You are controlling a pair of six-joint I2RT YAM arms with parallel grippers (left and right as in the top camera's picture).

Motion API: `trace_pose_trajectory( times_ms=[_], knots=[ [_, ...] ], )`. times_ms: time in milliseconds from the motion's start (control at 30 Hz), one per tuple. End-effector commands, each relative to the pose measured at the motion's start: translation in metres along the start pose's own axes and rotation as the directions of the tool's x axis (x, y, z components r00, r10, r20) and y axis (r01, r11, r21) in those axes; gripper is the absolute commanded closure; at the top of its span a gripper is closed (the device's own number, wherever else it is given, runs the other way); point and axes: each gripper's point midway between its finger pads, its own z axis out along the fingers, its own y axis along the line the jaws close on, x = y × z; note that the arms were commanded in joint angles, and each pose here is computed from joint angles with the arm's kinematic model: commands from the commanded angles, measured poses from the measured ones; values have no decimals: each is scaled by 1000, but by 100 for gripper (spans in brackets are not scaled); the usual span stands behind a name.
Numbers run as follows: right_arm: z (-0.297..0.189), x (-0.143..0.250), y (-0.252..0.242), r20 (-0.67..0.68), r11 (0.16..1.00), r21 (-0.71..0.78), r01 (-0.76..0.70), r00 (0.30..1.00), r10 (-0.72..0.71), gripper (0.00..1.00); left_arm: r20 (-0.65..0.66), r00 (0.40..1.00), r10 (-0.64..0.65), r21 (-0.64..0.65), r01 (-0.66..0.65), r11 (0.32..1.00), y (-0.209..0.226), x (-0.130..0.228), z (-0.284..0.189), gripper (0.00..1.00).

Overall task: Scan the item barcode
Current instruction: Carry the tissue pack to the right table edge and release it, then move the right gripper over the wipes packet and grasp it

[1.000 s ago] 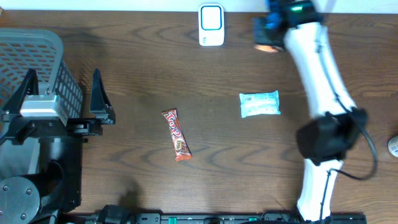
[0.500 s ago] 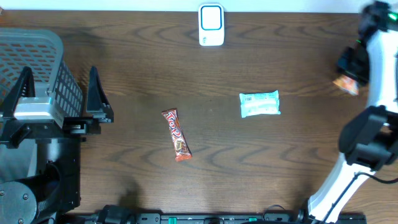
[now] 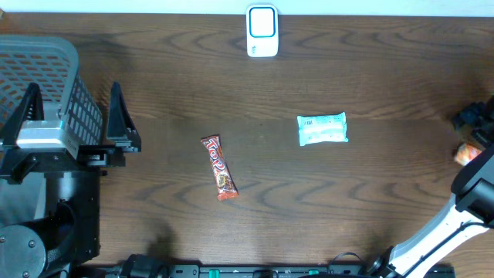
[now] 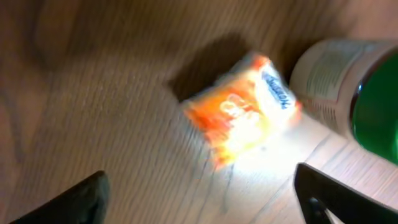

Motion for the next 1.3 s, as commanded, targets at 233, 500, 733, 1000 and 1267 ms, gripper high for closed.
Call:
trace_pose_trajectory(
  times_ms=[233,500,733,1000,1267],
  knots=[
    [-190,36,50,275,841,-463,279,948,-163,1,19,1000,-4,7,4,1000,0,-5,-5,2],
    [-206,160,120,218,617,-526,585,794,-567,1,21,1000,-4,6,4,1000,0,-6,-5,2],
    [-161,221,174,187,343,-612,713,551,-813,1,37,999,-7,6,6,1000,2,-11,-12,2],
    [-65,213,216,85,369,-592,716,511,-855,1,64,998,-11,4,10,1000,5,-19,-27,2],
    [-19,209,244,194,219,-523,824,366,-910,1,73,997,-12,3,12,1000,6,-21,-30,2]
  ],
)
